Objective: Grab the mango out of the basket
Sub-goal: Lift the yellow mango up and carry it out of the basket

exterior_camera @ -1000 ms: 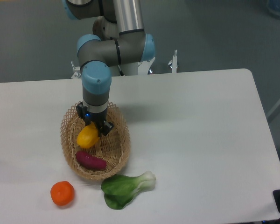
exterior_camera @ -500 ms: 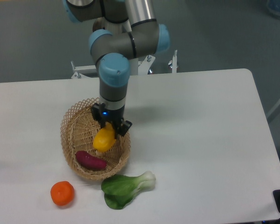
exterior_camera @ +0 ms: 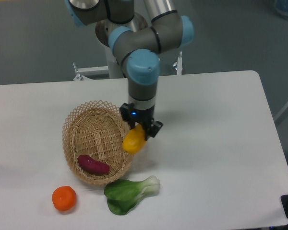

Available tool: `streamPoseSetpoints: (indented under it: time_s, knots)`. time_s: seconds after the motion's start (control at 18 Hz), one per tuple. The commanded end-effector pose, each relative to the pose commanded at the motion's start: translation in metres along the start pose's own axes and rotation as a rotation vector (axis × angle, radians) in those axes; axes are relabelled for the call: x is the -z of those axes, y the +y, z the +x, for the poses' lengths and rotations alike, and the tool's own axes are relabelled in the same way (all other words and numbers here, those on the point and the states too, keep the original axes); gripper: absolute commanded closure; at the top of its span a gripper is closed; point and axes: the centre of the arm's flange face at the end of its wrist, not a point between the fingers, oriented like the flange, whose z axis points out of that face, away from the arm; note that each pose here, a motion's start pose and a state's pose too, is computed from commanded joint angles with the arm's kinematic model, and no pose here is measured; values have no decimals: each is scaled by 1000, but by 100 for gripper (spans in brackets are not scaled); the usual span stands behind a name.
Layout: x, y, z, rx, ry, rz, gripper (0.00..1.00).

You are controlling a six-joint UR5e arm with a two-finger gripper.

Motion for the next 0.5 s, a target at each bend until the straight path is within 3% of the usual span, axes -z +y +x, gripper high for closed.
streamPoseSetpoints:
  time_s: [0.33,0.5]
  knots:
    - [0,6,-38,-56,-30,4,69]
    - [-4,6,-51,-57,-55,-48,71]
